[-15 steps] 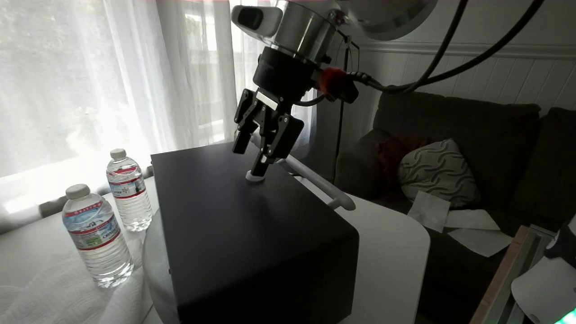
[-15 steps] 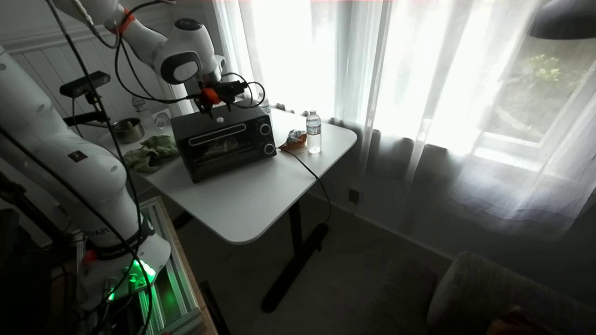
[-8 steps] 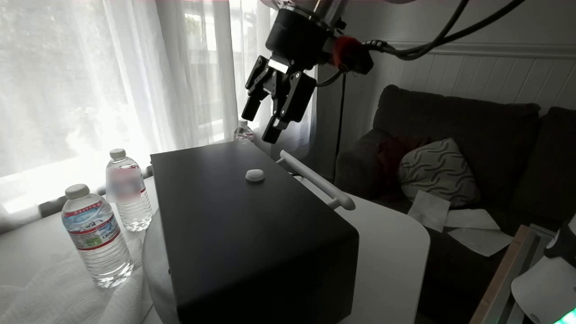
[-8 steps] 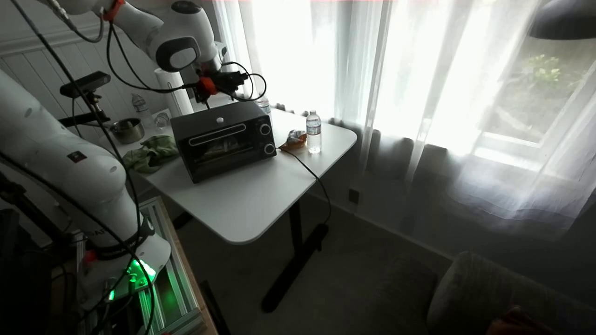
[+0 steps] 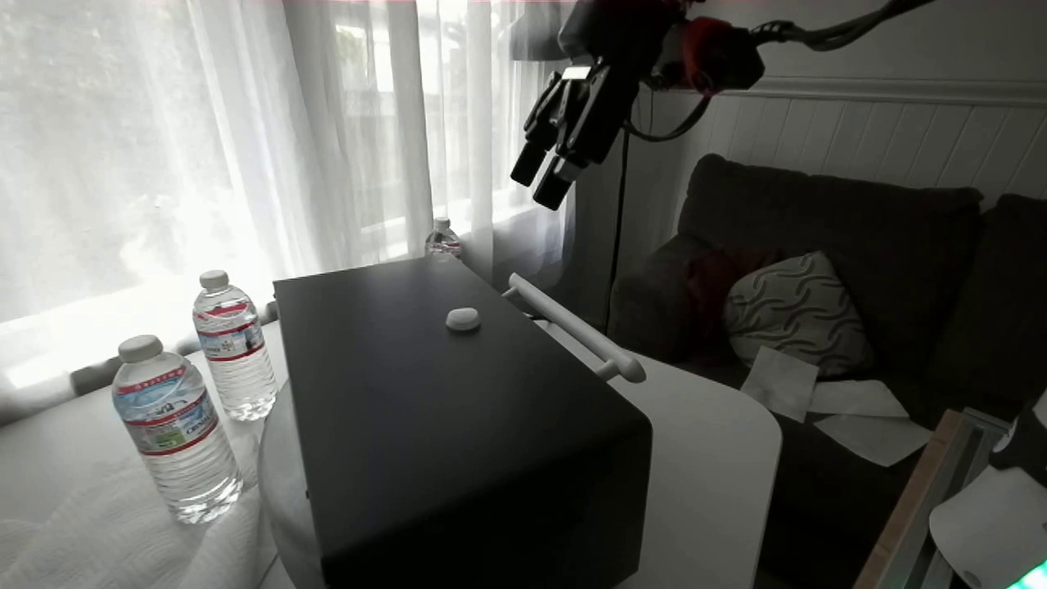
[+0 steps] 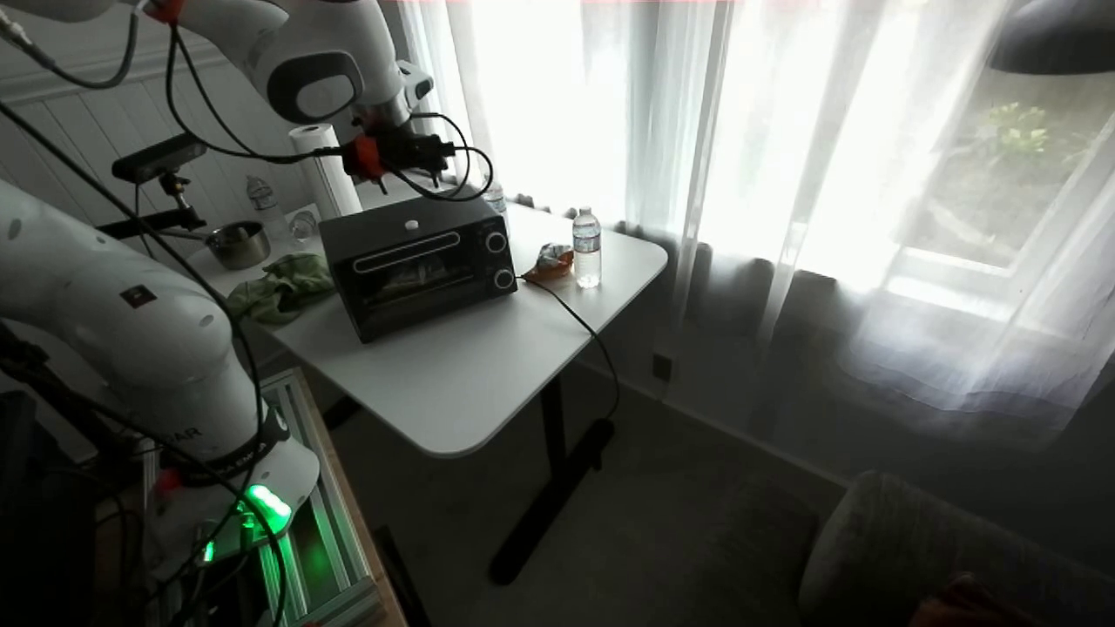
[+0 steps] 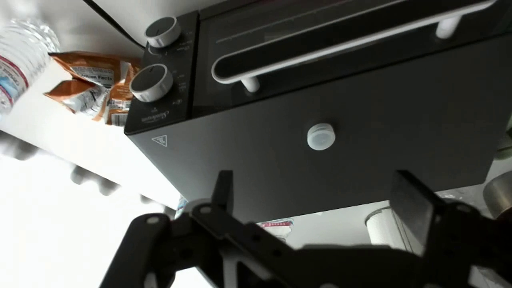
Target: Pick up the white water bottle lid and put it on the oven
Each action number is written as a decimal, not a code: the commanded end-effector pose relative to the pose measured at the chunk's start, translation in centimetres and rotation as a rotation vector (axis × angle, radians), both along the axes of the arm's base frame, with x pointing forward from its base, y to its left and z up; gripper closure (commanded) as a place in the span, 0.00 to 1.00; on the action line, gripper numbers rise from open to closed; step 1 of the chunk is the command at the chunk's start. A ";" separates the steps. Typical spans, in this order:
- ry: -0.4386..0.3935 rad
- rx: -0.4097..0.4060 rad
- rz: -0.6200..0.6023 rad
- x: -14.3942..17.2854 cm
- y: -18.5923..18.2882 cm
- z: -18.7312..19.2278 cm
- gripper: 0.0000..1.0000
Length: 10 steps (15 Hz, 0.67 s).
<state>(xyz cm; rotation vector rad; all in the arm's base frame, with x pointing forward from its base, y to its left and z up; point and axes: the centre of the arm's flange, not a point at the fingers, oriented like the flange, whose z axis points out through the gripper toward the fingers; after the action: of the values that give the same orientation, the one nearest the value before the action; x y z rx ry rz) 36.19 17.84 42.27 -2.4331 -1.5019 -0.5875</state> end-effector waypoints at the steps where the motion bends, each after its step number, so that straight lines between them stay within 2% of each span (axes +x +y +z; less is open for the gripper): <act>1: 0.022 -0.030 -0.135 -3.1 -2.7 1.7 0.00; 3: 0.072 -0.052 -0.176 -3.9 -3.9 2.0 0.00; 4: 0.121 -0.089 -0.197 -4.4 -4.4 2.2 0.00; 6: 0.171 -0.092 -0.203 -5.0 -5.4 2.6 0.00; 7: 0.144 -0.083 -0.180 -3.0 -4.0 1.1 0.00; 10: 0.150 -0.074 -0.181 -3.2 -4.2 1.4 0.00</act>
<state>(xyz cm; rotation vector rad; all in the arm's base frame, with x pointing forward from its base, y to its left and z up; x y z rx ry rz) 33.03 13.65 43.67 -2.6238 -1.2761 -0.3771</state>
